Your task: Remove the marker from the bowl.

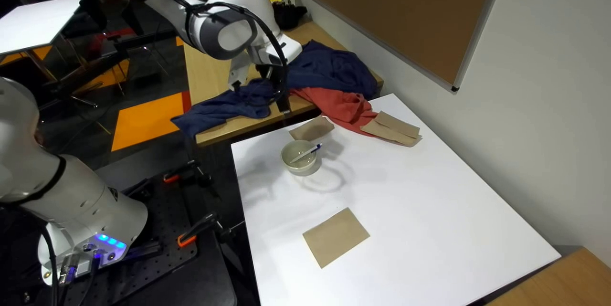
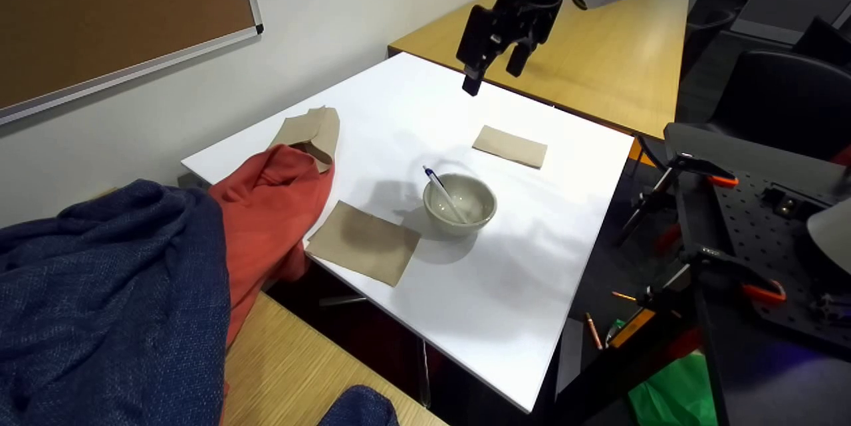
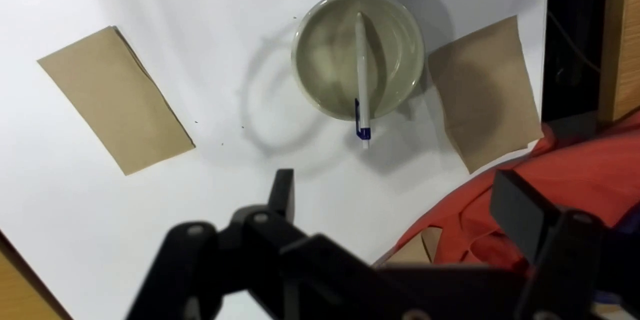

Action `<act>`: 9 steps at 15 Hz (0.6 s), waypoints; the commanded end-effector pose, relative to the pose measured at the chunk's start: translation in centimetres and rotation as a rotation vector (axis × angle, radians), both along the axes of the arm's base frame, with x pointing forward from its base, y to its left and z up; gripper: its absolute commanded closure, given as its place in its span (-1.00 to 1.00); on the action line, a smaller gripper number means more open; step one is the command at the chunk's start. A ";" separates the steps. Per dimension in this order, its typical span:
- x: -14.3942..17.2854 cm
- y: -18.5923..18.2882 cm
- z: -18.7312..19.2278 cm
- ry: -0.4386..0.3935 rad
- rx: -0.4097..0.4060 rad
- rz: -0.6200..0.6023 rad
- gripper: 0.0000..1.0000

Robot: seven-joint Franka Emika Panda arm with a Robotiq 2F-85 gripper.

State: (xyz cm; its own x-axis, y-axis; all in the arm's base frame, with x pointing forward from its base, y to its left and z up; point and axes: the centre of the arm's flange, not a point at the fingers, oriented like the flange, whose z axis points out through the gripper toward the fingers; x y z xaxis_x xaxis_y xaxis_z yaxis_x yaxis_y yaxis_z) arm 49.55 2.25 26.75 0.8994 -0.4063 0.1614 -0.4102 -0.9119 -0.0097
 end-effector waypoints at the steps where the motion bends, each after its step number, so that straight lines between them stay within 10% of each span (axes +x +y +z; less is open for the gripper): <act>1: 0.2 -0.3 -3.6 0.011 -0.009 -0.028 -1.00; 9: -0.9 -0.4 -7.4 0.085 -0.011 -0.007 -1.00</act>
State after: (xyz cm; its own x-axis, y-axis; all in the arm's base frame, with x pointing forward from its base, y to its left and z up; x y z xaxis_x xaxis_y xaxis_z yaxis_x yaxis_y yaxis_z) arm 48.66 1.89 19.32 0.9069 -0.4117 0.0893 -0.4160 -0.9086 0.0359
